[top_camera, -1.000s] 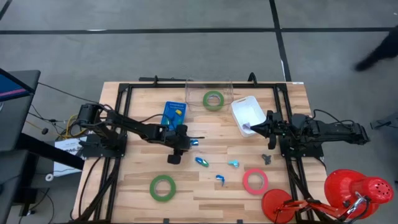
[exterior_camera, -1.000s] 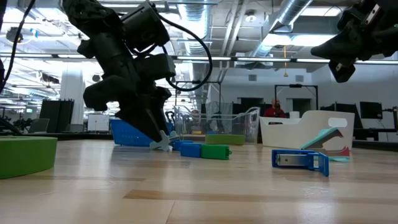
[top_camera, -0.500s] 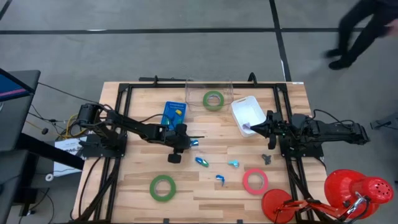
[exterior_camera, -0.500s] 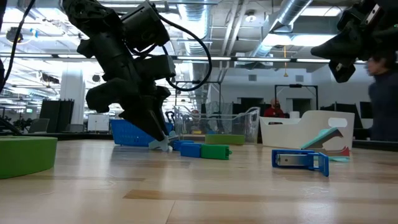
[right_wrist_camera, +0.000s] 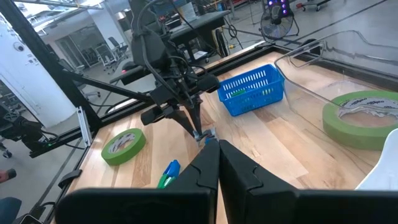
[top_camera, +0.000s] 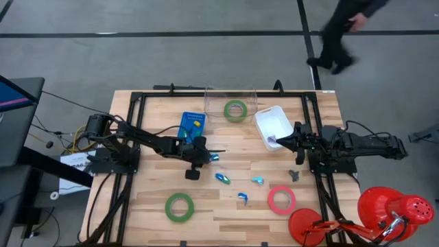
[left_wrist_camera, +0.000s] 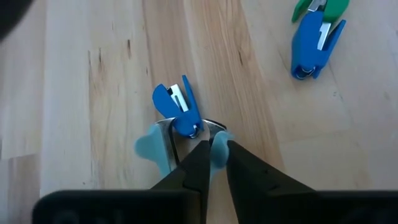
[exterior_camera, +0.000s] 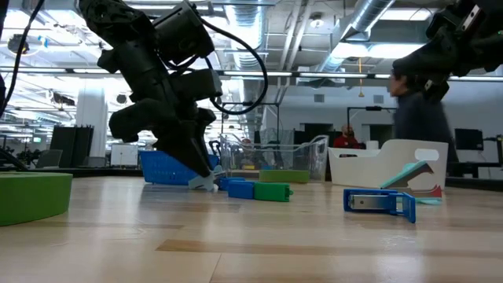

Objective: Pick and place Stapler, Stapler remover, tape
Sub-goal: Put the gray staple remover into the white bin

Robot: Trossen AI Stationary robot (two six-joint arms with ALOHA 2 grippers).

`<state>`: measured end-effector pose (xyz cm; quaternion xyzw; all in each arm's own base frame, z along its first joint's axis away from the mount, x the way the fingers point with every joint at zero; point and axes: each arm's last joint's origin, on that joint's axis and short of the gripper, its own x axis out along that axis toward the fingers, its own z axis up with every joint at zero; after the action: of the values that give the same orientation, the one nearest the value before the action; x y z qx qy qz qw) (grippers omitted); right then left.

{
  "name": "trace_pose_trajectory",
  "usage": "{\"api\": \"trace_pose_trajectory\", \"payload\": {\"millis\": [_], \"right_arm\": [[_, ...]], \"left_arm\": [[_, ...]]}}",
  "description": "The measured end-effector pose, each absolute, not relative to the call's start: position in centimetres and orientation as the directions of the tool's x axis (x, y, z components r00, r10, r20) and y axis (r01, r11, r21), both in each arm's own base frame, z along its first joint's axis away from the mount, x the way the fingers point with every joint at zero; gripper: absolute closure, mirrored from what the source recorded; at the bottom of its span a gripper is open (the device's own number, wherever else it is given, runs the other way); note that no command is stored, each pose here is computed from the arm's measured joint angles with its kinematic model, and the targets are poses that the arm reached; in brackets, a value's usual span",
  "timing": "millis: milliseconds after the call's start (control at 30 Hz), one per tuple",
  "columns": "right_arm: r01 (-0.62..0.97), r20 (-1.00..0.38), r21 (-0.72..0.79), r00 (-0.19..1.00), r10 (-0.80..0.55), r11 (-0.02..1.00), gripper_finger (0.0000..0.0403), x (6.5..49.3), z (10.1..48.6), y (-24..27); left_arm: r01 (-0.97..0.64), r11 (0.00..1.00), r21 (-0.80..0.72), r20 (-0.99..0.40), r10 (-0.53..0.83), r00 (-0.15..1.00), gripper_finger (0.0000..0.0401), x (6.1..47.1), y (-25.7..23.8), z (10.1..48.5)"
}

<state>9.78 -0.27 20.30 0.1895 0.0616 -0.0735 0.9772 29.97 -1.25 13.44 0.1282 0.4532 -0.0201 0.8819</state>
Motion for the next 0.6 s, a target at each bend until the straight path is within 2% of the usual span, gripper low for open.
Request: {"api": "trace_pose_trajectory", "payload": {"millis": [267, 600], "right_arm": [[0.167, -0.149, 0.361, 0.982, -0.120, 0.917, 0.0403, 9.78, 20.30, -0.26], [0.167, -0.148, 0.361, 0.982, -0.120, 0.918, 0.0403, 9.78, 20.30, -0.26]], "left_arm": [[0.152, 0.966, 0.211, -0.800, 0.081, 0.594, 0.0386, 30.01, -1.25, 13.52], [0.147, 0.967, 0.210, -0.795, 0.081, 0.601, 0.0391, 29.91, -1.23, 13.92]]}}
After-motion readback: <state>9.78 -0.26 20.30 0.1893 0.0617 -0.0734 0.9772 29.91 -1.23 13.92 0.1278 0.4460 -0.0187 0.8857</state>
